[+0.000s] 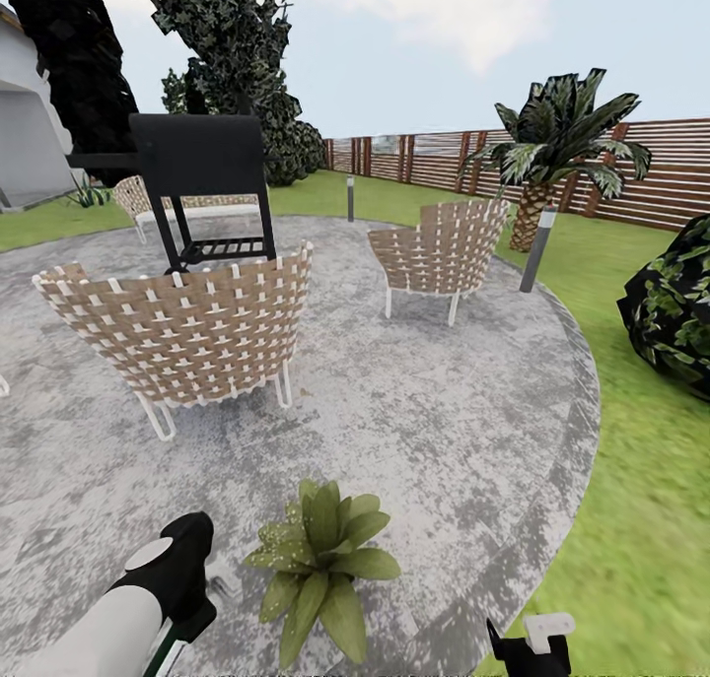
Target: Pick up the pesticide atomizer in the garden and spray insectifuge to fully cover both potted plants in the garden.
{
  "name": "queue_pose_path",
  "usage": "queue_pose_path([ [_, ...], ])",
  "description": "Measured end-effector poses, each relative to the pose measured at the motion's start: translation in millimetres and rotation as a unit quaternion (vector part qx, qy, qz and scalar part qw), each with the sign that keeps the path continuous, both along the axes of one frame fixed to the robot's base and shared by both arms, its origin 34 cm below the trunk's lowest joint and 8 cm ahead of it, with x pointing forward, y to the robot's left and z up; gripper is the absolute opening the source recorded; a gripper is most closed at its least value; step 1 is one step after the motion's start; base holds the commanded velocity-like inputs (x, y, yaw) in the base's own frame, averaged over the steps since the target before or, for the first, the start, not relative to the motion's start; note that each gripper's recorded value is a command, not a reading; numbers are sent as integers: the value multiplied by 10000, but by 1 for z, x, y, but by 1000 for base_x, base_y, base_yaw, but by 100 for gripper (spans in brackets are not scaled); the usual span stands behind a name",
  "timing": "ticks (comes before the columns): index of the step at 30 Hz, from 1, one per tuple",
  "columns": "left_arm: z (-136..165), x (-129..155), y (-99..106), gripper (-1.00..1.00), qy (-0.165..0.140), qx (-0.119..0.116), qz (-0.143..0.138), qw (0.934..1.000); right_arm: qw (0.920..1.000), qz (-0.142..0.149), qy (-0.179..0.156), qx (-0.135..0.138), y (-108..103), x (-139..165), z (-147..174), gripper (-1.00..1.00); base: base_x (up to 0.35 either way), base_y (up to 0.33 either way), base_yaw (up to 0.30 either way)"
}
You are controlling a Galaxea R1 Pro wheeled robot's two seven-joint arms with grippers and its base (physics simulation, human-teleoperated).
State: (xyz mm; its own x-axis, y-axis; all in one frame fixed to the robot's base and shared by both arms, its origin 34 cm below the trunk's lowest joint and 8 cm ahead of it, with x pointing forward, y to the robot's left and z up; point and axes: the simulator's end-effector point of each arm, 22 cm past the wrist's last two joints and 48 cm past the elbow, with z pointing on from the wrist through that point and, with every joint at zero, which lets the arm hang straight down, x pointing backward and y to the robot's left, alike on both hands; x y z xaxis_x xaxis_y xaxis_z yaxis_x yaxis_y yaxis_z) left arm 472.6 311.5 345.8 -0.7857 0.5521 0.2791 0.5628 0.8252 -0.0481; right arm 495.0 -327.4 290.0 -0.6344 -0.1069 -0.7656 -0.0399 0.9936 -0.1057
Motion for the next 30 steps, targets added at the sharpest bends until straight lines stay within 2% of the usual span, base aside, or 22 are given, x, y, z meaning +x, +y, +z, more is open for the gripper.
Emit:
queue_pose_path([
  [7, -5, -5, 1, -100, 84, 9, -4, 10000, 10000, -13, 53, -2, -1, -3, -4, 100, -6, -11, 0],
  [16, -8, -6, -1, -100, 109, -2, -6, 9999, 9999, -19, 100, -6, -1, -6, -8, 100, -119, -84, 0],
  [22, 2, 15, -5, -100, -180, -7, -27, 9998, 9999, -15, 101, -8, -1, -6, -8, 100, -2, -1, 0],
  [26, 9, 31, -18, -100, -357, -91, -50, 9993, 9999, -10, 105, -5, -1, -6, -8, 100, 0, 0, 0],
  [28, 8, 31, -33, -100, -363, -344, 82, 9987, 9999, -8, 106, -5, 0, -6, -8, 100, 0, 0, 0],
  [30, 6, 28, -38, -100, -331, -469, 134, 9983, 9999, -7, 105, -5, 0, -6, -8, 100, 0, 0, 0],
])
